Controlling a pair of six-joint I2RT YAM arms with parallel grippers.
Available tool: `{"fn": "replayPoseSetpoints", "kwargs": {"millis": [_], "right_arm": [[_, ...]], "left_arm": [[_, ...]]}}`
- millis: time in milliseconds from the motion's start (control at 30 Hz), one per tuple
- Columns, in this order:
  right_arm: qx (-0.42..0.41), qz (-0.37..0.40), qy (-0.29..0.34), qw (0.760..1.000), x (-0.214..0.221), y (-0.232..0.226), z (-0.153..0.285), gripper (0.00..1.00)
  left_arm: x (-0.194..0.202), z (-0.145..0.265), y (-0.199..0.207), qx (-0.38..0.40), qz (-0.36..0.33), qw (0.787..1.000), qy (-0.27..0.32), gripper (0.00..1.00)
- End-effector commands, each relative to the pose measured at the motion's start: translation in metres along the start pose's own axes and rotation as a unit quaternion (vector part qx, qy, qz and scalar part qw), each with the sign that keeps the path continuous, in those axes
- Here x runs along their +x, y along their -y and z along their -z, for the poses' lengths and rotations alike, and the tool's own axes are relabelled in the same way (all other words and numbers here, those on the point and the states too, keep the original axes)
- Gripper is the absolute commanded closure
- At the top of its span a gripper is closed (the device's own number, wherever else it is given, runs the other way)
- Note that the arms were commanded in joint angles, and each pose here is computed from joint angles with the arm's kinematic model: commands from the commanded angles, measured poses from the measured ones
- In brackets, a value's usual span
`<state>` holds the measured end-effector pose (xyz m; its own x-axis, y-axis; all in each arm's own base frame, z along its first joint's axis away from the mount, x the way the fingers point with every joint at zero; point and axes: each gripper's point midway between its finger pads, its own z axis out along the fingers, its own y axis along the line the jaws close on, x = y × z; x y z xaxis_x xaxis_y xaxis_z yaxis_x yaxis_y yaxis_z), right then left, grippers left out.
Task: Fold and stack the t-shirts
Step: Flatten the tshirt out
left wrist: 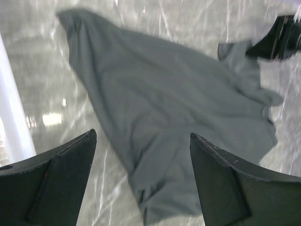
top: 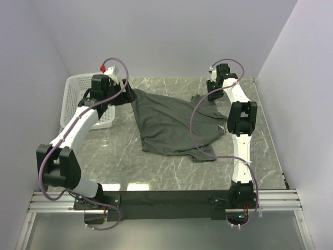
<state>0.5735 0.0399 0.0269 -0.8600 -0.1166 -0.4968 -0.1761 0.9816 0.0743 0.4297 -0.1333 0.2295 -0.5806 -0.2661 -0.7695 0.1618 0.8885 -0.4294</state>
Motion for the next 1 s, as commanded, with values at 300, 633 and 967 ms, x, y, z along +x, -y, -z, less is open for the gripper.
{"fn": "replayPoseSetpoints", "kwargs": {"millis": [300, 633, 967], "right_arm": [[0.004, -0.017, 0.080, 0.997, -0.043, 0.013, 0.021, 1.00], [0.068, -0.103, 0.214, 0.969, -0.113, 0.074, 0.072, 0.88], [0.001, 0.036, 0.237, 0.971, -0.101, 0.032, 0.175, 0.43]], "left_arm": [[0.072, 0.060, -0.006, 0.030, 0.047, 0.998, -0.013, 0.10], [0.134, 0.057, -0.001, 0.071, 0.109, 0.986, -0.101, 0.14], [0.190, 0.047, 0.028, 0.039, 0.079, 0.980, -0.176, 0.17]]}}
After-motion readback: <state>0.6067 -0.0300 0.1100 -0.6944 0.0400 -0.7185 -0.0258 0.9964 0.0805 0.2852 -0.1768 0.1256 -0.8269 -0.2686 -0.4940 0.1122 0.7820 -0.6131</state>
